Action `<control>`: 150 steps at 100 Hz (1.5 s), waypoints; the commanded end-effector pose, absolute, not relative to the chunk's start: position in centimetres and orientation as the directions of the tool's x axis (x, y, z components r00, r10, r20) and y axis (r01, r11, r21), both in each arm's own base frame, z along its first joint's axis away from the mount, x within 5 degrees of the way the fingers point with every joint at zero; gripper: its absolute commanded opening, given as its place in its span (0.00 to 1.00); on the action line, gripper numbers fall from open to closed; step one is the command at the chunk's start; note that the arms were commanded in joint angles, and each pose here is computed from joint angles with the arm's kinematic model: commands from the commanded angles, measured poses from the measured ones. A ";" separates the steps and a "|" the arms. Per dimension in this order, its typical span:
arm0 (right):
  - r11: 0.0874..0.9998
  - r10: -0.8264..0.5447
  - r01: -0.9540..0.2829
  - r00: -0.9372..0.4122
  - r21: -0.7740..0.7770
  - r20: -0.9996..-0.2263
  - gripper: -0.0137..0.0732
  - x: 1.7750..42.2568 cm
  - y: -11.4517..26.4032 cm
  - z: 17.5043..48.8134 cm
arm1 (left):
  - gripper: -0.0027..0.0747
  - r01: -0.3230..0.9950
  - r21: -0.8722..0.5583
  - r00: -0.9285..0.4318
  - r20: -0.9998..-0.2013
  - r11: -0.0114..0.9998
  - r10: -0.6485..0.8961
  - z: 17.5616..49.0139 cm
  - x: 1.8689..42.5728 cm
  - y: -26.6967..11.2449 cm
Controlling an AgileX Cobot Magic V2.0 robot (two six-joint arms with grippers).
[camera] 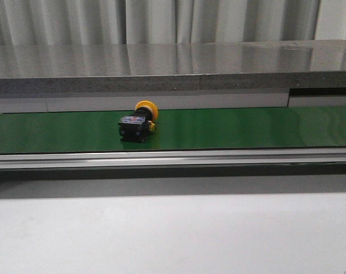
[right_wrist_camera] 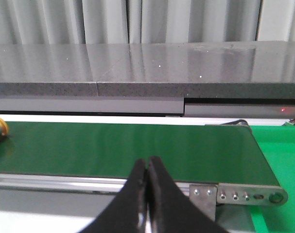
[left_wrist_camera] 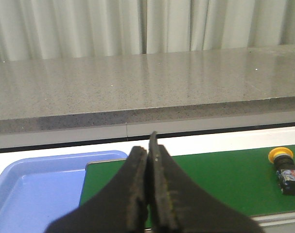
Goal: Move button from left to right
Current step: 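Position the right gripper above the belt end as the button arrives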
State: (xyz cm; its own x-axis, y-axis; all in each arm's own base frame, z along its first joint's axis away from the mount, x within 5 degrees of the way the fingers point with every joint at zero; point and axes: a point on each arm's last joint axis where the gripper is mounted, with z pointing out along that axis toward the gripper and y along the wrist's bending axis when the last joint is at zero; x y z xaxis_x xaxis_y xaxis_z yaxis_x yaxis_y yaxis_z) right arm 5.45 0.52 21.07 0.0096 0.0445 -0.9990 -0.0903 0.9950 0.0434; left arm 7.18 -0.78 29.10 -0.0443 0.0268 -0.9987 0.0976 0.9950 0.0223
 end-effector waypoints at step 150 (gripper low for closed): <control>0.981 0.038 -0.123 -0.632 0.148 -0.774 0.26 15.1 2.4 35.0 | 0.01 0.088 0.018 0.061 -0.998 0.996 0.013 30.8 7.2 -0.7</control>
State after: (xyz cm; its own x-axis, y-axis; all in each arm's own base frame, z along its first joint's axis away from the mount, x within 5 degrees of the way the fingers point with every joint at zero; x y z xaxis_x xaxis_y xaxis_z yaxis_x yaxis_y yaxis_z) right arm 14.82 2.30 33.64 -0.6883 0.0244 -0.7250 -0.1120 0.9839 0.1394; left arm 7.18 -0.78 29.10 -0.0443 0.0268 -0.9987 0.0976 0.9950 0.0223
